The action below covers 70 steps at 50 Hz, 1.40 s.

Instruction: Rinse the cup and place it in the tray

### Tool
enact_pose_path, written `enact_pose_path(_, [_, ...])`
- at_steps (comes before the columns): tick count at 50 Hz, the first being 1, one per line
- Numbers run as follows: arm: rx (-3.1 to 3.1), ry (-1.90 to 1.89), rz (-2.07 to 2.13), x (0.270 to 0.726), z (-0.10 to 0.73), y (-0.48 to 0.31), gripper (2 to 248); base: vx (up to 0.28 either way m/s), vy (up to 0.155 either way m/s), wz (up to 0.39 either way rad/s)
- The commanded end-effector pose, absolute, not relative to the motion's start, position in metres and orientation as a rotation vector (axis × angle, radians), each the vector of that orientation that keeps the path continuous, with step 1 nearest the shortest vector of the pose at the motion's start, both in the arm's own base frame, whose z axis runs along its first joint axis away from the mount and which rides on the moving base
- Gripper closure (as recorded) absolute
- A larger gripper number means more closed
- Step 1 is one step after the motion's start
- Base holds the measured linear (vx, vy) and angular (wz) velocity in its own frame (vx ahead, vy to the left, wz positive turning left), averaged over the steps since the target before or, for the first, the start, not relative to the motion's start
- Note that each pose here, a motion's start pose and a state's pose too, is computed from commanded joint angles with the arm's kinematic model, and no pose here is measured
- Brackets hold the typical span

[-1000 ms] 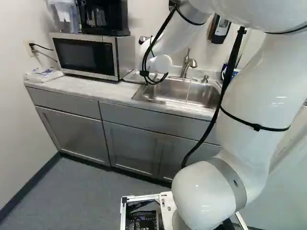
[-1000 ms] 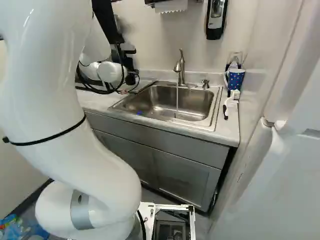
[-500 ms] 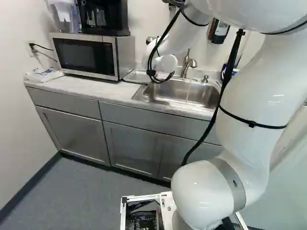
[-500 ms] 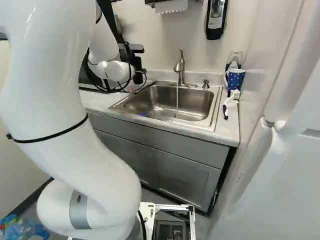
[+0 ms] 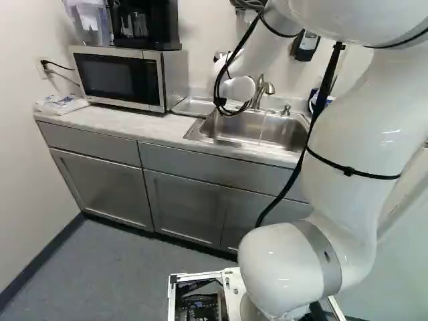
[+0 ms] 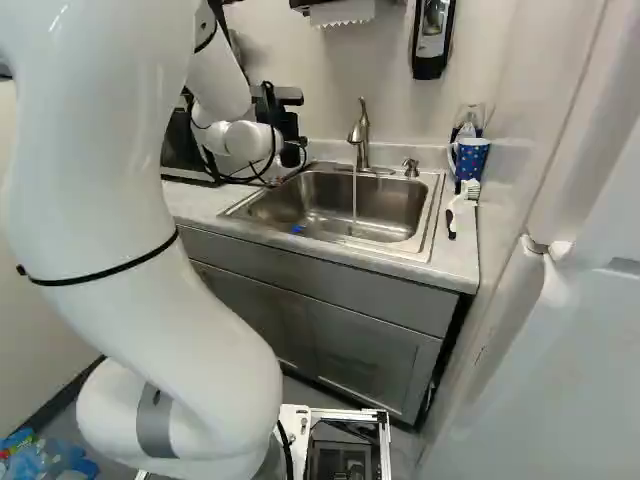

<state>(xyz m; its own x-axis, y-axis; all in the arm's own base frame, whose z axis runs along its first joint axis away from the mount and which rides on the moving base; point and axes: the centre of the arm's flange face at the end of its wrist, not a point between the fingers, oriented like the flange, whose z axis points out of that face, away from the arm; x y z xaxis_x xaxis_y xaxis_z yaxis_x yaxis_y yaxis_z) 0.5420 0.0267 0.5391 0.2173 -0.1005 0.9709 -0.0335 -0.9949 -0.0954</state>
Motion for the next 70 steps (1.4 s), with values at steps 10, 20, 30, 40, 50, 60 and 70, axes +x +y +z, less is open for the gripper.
enact_pose_path(10, [-2.42,0.167,-1.939,0.542,0.539,0.011,126,0.0,0.0,0.0])
enact_pose_path(20, [-2.43,0.203,-1.951,0.542,0.539,-0.004,126,0.0,0.0,0.0])
enact_pose_path(30, [-2.441,0.238,-1.962,0.541,0.539,-0.019,126,0.0,0.0,0.0])
enact_pose_path(40, [-2.451,0.274,-1.972,0.54,0.539,-0.034,126,0.0,0.0,0.0])
enact_pose_path(50, [-2.461,0.31,-1.983,0.539,0.539,-0.05,126,0.0,0.0,0.0])
enact_pose_path(60, [-2.461,0.311,-1.983,0.539,0.539,-0.05,126,0.0,0.0,0.0])
enact_pose_path(70, [-2.461,0.311,-1.983,0.539,0.539,-0.05,126,0.0,0.0,0.0])
